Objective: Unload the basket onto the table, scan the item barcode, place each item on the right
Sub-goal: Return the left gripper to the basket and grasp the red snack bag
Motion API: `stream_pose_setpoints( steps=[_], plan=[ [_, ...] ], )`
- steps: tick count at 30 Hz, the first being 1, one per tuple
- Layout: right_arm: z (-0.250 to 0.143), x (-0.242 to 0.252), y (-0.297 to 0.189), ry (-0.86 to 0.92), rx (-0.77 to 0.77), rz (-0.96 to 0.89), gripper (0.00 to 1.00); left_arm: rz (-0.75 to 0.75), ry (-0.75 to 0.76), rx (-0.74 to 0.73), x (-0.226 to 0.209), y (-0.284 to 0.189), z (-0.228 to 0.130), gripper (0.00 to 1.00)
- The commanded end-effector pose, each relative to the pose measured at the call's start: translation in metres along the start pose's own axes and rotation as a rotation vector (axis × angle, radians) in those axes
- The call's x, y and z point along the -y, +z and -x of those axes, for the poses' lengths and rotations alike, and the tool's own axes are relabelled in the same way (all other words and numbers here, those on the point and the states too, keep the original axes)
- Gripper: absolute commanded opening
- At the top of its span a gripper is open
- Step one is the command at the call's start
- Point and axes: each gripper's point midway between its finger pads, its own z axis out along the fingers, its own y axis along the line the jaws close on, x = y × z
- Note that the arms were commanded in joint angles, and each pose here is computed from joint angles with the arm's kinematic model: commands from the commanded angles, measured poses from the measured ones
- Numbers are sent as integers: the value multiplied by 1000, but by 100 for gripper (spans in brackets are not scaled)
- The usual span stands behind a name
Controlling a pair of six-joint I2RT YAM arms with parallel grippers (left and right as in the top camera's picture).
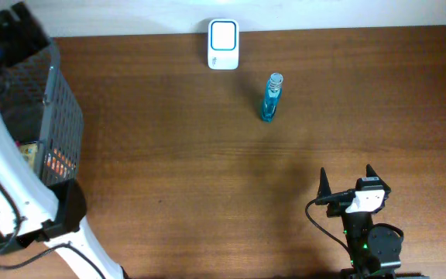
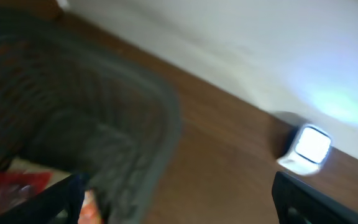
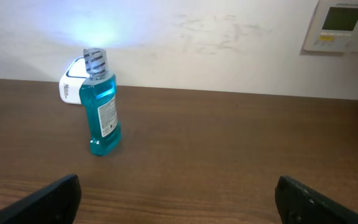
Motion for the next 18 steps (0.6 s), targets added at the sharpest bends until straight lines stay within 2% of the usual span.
stream_pose_setpoints(
  steps=[1,2,5,7,9,12,18],
  plan=[
    [-4,1,0,-6,-7,-4,98,193,-91,-80,-68,2,-13,95],
    [-4,1,0,-6,-7,-4,98,238,-108,-111,-84,7,-19,95],
    [-4,1,0,-6,-7,-4,98,516,-210,-239,-157,25,-50,95],
    [-4,1,0,-6,-7,-4,98,593,-254,-338,-182,41,-75,96],
    [-4,1,0,-6,-7,-4,99,624,-268,-441,-199,64,-104,96],
    [-4,1,0,-6,-7,-4,98,641,-275,-507,-211,86,-129,96],
    [-4,1,0,-6,-7,-4,98,703,-252,-518,-232,117,-152,92]
  ],
)
